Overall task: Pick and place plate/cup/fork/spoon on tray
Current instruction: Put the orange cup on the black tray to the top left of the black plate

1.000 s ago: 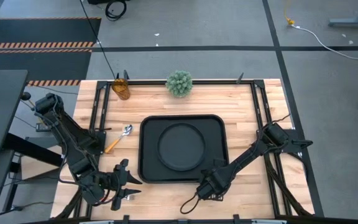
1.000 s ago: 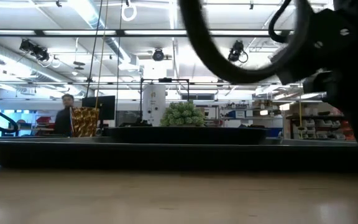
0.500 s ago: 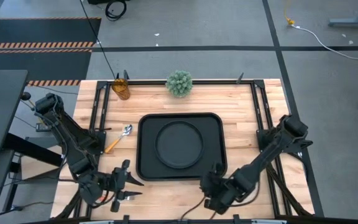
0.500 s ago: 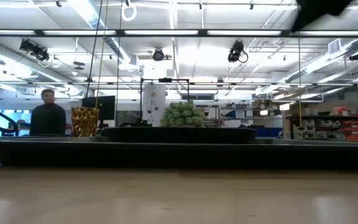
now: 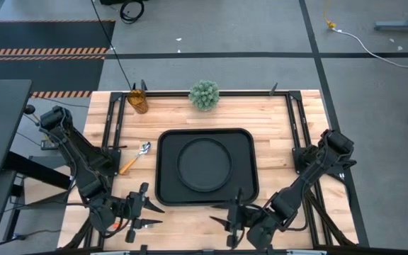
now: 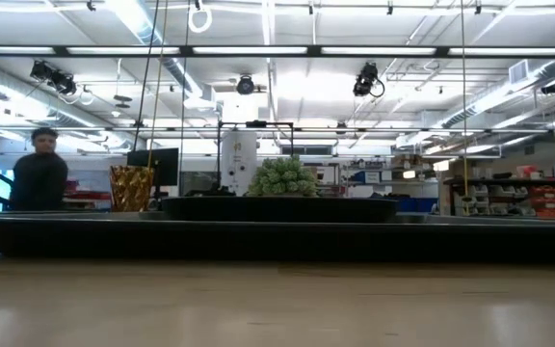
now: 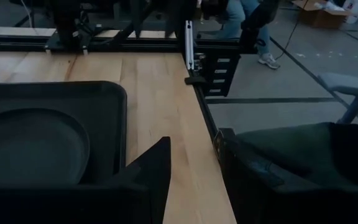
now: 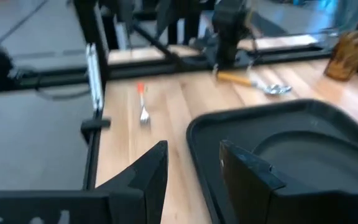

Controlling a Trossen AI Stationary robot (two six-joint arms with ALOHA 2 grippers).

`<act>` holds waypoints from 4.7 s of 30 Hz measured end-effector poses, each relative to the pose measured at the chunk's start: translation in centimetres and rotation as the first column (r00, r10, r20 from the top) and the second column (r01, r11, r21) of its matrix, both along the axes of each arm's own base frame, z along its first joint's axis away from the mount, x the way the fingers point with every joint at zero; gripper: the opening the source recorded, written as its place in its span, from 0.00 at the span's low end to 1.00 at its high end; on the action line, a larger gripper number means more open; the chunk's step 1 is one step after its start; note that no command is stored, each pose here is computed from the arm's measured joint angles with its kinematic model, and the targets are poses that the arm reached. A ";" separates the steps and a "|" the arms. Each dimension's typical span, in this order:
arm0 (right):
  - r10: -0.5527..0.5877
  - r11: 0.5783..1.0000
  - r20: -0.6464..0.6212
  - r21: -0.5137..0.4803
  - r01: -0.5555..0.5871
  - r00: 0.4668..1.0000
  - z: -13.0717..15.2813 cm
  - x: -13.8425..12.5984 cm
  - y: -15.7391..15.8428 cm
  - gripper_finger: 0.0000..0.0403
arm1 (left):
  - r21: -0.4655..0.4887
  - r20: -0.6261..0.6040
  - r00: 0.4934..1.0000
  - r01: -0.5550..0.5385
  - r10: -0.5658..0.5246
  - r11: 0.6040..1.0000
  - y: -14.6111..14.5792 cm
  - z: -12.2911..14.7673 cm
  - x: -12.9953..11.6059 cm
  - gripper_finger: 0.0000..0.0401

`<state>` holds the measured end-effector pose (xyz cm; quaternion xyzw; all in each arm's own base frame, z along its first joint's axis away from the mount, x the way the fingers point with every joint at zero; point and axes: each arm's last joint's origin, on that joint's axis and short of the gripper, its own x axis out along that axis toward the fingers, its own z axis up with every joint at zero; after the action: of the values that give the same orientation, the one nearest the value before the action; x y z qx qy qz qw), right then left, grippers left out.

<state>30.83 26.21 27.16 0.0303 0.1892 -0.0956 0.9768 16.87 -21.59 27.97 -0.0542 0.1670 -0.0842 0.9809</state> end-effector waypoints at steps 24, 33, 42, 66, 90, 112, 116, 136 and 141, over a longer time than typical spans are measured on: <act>0.013 0.983 -0.017 0.185 -0.009 1.000 0.7 2.9 -3.5 0.38 | -0.009 -0.002 1.000 -0.002 0.002 1.000 0.0 0.0 0.0 0.35; 0.066 0.981 -0.033 0.183 -0.059 0.997 0.7 3.0 -3.5 0.38 | 0.069 0.037 0.997 -0.075 0.072 0.995 0.4 0.0 0.4 0.35; 0.105 0.965 0.010 0.239 -0.104 0.994 1.1 3.3 -3.3 0.38 | 0.072 0.027 0.958 -0.287 0.286 0.955 2.8 -0.6 2.4 0.35; 0.123 0.990 -0.224 -0.036 -0.134 0.967 -2.2 5.1 -9.0 0.38 | 0.408 -0.200 0.277 -0.848 0.940 0.337 21.3 -2.5 2.3 0.24; 0.203 0.950 -0.450 -0.124 -0.286 0.870 -3.7 7.4 -18.2 0.38 | 0.337 -0.639 0.131 -0.839 0.758 0.428 42.0 -3.0 -3.3 0.39; 0.129 0.954 -0.666 -0.118 -0.274 0.735 -5.1 5.8 -20.5 0.55 | 0.410 -0.772 -0.093 -0.828 0.628 0.382 47.2 -8.0 1.8 0.72; 0.143 0.945 -0.702 -0.111 -0.306 0.697 -5.3 5.2 -19.5 0.54 | 0.408 -0.788 -0.107 -0.828 0.606 0.385 47.3 -8.7 2.0 0.62; 0.172 0.976 -0.554 -0.017 -0.218 0.815 -3.5 2.2 -10.4 0.50 | 0.403 -0.753 0.033 -0.766 0.657 0.500 38.9 -0.7 4.4 0.03; 0.106 0.993 -0.576 0.018 -0.117 0.811 -3.7 1.5 -10.1 0.50 | 0.340 -0.706 0.211 -0.736 0.675 0.586 32.9 2.1 5.6 0.04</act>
<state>32.33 16.09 23.41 -0.0201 0.4758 -0.0445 0.8782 22.47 11.33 30.12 -0.1887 0.5280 0.3974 0.7264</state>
